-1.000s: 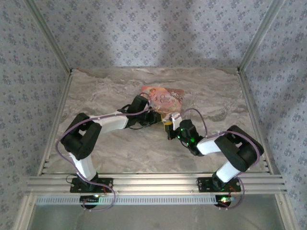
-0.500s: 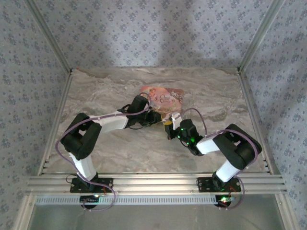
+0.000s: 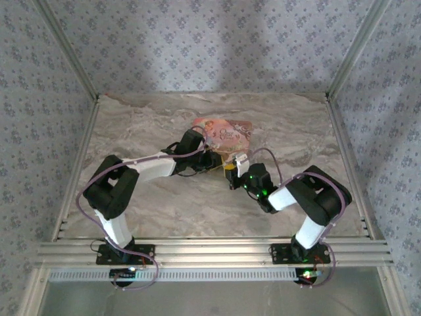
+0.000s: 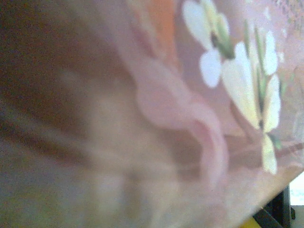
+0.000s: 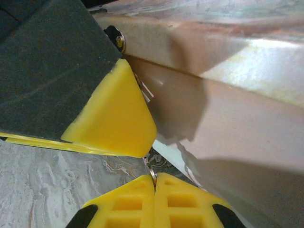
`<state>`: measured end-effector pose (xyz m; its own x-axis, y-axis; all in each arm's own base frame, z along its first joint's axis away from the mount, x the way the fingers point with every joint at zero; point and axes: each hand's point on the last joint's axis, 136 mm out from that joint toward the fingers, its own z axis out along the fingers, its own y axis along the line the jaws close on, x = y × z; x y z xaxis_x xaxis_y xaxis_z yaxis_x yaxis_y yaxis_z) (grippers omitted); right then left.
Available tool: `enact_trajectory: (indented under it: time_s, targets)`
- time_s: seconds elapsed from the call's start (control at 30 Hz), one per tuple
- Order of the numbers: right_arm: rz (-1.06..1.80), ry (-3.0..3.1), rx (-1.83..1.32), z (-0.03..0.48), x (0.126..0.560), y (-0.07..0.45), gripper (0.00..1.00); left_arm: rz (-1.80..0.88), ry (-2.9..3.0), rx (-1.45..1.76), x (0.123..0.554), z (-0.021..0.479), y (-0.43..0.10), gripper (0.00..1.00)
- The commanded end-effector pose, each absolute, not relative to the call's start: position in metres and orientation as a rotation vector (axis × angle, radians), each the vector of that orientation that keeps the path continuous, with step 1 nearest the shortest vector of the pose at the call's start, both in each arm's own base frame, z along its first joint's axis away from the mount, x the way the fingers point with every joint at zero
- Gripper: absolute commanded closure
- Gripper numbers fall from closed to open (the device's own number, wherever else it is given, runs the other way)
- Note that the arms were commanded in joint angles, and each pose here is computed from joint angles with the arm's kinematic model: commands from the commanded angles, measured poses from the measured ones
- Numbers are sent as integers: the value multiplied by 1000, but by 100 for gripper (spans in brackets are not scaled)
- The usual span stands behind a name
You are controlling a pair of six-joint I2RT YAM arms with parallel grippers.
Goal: Unlock the padlock with the key
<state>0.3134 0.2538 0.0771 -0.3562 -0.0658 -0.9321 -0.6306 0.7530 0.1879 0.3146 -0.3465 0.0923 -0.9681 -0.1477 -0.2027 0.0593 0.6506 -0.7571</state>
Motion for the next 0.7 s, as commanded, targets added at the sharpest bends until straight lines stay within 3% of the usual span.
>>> enact_trajectory:
  time_s: [0.0, 0.67]
  targets:
    - [668, 1774, -547, 96, 319, 258, 100, -1363, 2559, 16, 306, 131, -365, 90]
    - [778, 1668, -516, 143, 344, 278, 100, -1408, 2592, 0, 301, 111, -373, 91]
